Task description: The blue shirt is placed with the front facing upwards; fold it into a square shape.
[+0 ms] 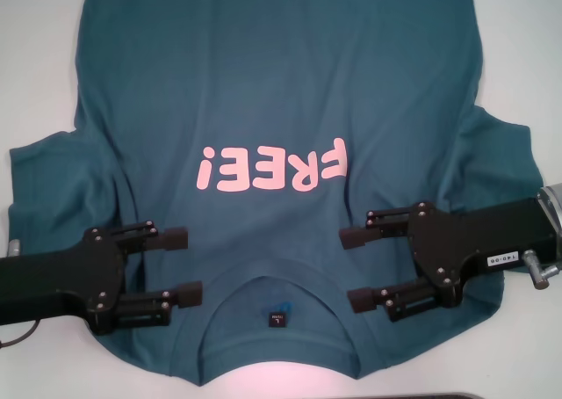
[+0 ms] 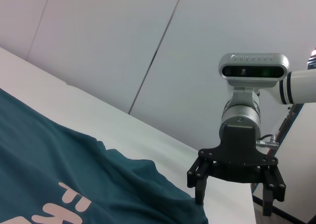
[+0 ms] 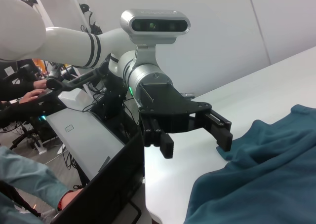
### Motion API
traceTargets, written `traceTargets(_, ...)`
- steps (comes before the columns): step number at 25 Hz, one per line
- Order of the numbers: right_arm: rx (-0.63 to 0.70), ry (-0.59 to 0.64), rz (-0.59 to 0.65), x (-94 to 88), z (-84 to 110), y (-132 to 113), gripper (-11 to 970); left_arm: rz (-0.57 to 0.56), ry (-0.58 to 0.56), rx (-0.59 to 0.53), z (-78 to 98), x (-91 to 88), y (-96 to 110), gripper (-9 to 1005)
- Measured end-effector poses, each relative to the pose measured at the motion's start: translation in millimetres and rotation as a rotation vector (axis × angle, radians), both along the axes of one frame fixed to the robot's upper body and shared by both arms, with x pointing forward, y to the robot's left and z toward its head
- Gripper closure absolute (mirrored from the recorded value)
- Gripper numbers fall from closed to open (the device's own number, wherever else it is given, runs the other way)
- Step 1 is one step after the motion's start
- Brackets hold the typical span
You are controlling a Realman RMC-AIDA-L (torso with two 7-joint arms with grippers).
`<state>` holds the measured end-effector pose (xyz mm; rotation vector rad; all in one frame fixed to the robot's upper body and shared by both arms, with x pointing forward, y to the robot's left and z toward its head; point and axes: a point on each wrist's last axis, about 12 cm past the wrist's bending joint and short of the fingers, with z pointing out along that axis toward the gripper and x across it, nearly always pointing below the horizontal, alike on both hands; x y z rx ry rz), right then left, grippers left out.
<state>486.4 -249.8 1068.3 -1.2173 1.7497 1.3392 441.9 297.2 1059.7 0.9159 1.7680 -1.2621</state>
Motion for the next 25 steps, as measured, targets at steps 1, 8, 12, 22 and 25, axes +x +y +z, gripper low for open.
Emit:
traceTargets(1,0.000,0.000,0.000,0.0,0.0,0.0,107,0.000,0.000,0.000,0.0,0.0,0.0,201)
traceTargets(8,-0.004,0.002,0.002,-0.3,-0.4,-0.1,107,0.001,-0.001,0.002,0.3,0.3,0.6,201)
traceTargets(12,-0.003,0.002,0.002,-0.3,-0.4,-0.1,107,0.002,-0.003,0.004,0.4,0.5,0.9,201)
traceTargets(22,-0.001,0.009,-0.002,0.1,0.0,0.1,108,0.021,0.011,-0.005,0.9,0.7,2.6,201)
traceTargets(25,0.013,0.041,-0.015,2.3,3.7,0.9,108,0.044,0.042,-0.026,3.8,1.3,5.4,201)
